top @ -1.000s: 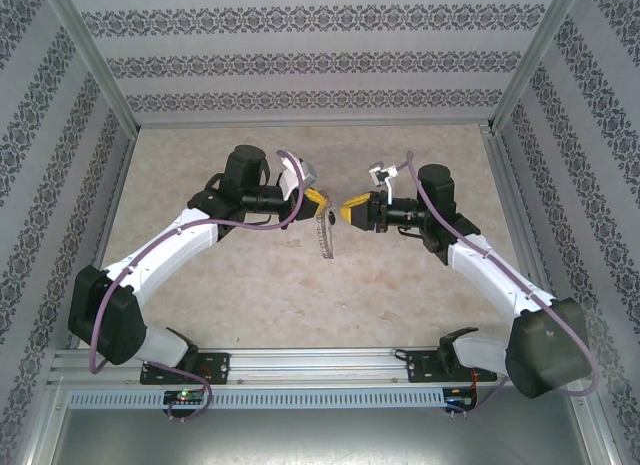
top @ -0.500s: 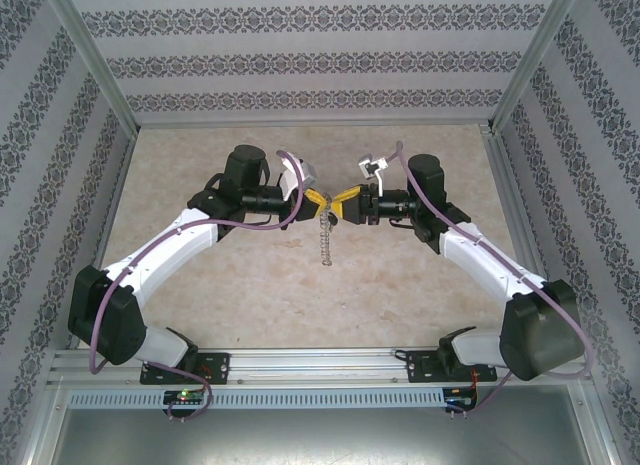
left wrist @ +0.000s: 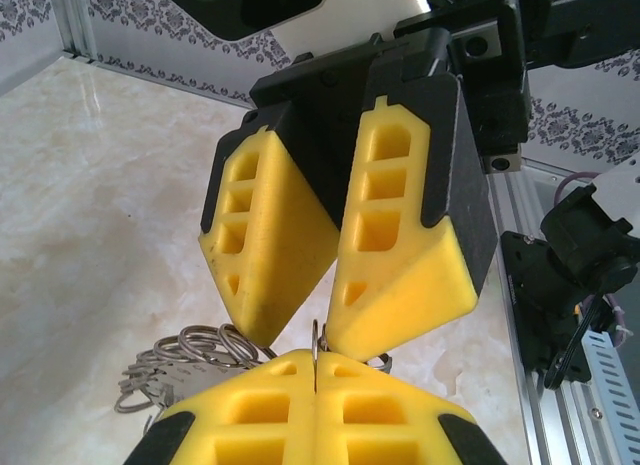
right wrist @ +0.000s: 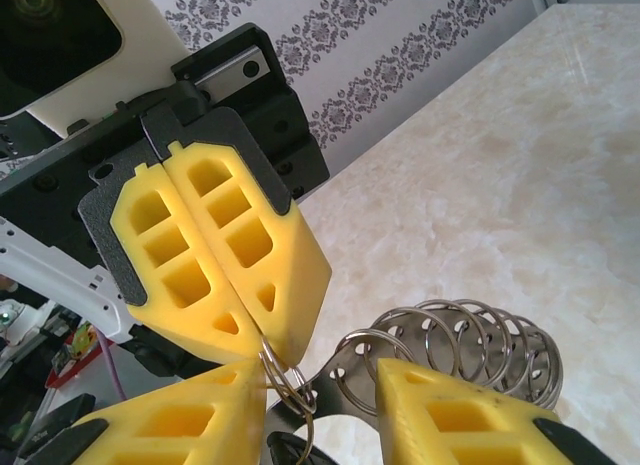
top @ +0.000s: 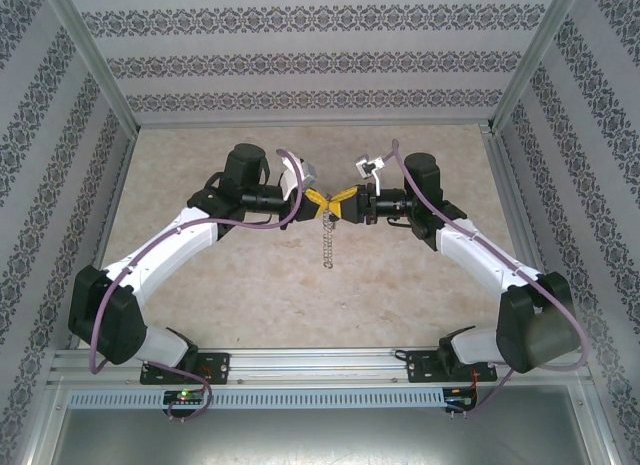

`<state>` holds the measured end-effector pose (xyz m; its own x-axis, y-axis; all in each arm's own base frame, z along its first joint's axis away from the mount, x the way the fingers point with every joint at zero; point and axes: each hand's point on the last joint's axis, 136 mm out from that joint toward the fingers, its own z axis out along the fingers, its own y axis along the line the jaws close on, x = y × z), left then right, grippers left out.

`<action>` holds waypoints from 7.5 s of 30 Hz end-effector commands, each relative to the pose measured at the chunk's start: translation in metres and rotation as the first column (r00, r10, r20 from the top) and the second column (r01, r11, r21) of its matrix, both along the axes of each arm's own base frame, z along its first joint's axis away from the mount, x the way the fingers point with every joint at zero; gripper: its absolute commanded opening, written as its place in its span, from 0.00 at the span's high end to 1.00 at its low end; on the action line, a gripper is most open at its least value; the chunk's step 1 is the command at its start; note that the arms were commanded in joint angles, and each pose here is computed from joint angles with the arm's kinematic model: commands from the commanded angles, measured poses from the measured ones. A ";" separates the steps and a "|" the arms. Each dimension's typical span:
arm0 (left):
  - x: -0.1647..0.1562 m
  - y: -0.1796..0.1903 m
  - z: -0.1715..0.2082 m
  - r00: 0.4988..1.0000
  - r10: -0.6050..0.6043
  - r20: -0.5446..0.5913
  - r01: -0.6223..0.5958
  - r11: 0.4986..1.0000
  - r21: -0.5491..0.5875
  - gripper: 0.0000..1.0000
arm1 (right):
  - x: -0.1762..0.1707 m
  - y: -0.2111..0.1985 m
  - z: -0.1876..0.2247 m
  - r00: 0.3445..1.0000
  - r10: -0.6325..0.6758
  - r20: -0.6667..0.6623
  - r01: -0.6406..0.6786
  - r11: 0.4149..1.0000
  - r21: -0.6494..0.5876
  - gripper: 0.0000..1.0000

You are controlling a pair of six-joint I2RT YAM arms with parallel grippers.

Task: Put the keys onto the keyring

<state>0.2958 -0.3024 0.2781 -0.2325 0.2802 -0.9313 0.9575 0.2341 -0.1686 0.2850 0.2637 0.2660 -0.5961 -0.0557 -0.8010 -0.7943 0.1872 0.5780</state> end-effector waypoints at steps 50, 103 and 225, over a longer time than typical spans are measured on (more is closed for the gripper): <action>0.069 -0.003 0.050 0.990 -0.142 0.016 0.143 0.989 -0.045 1.00 | 0.078 -0.007 0.057 0.993 0.038 0.108 -0.046 0.997 0.066 0.69; 0.067 0.000 0.063 0.989 -0.144 0.015 0.145 0.986 -0.086 1.00 | 0.046 -0.011 -0.001 0.999 -0.035 0.003 0.035 0.999 0.033 0.75; 0.090 0.050 0.077 0.999 0.026 0.032 -0.026 0.999 0.025 0.64 | 0.071 -0.018 0.044 0.982 0.039 0.184 0.028 0.938 -0.345 1.00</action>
<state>0.3966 -0.2623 0.3388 -0.2478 0.2786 -0.9279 0.9493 0.2613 -0.1751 0.3687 0.2462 0.3162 -0.4658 -0.2417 -0.8513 -0.8579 0.3592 0.3674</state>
